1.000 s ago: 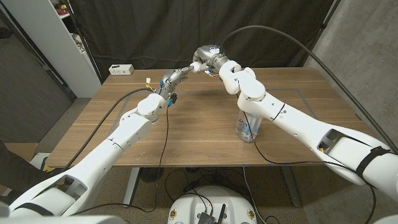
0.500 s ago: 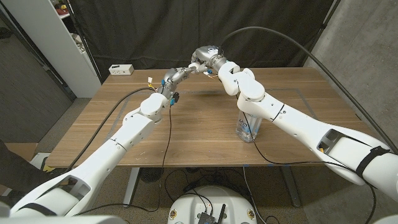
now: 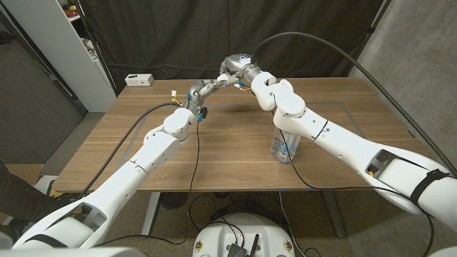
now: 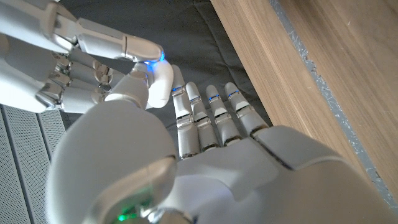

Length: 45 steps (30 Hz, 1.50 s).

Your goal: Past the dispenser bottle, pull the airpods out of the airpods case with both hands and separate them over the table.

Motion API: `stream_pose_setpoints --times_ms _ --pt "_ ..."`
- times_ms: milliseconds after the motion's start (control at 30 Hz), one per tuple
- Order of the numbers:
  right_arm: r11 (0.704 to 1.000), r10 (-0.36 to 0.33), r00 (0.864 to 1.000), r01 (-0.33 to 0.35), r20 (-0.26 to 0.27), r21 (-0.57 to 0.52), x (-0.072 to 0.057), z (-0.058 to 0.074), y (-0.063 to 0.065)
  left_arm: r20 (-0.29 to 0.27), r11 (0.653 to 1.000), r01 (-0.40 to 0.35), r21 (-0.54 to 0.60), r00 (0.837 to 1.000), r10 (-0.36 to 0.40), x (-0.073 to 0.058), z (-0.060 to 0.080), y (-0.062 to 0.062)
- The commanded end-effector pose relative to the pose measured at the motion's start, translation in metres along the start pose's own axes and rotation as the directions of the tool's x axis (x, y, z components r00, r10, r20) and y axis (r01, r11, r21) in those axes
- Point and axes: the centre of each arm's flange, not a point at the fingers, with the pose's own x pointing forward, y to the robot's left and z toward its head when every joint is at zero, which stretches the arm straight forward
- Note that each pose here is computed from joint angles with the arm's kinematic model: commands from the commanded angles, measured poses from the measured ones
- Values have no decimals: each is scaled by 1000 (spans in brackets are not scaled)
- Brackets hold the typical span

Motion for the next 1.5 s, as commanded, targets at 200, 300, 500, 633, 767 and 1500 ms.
stream_pose_setpoints --times_ms 200,300,500,633,767,1500 --pt "999 25 1000 -25 -3 45 -11 -7 -5 133 995 100 29 986 -103 3 -4 4" --pt "997 52 999 -51 -12 65 -12 -14 -7 159 992 120 36 979 -125 5 -4 10" --pt "991 85 996 -80 -38 110 -11 -27 -12 173 989 137 59 974 -145 5 -5 18" --pt "983 109 993 -100 -50 154 -10 -37 -22 172 987 139 81 973 -151 5 -5 24" --pt "970 138 989 -125 -51 210 -8 -47 -34 175 986 127 104 974 -144 5 -4 27" --pt "707 380 915 -383 137 594 -1 -103 -33 222 987 125 96 964 -144 2 -7 37"
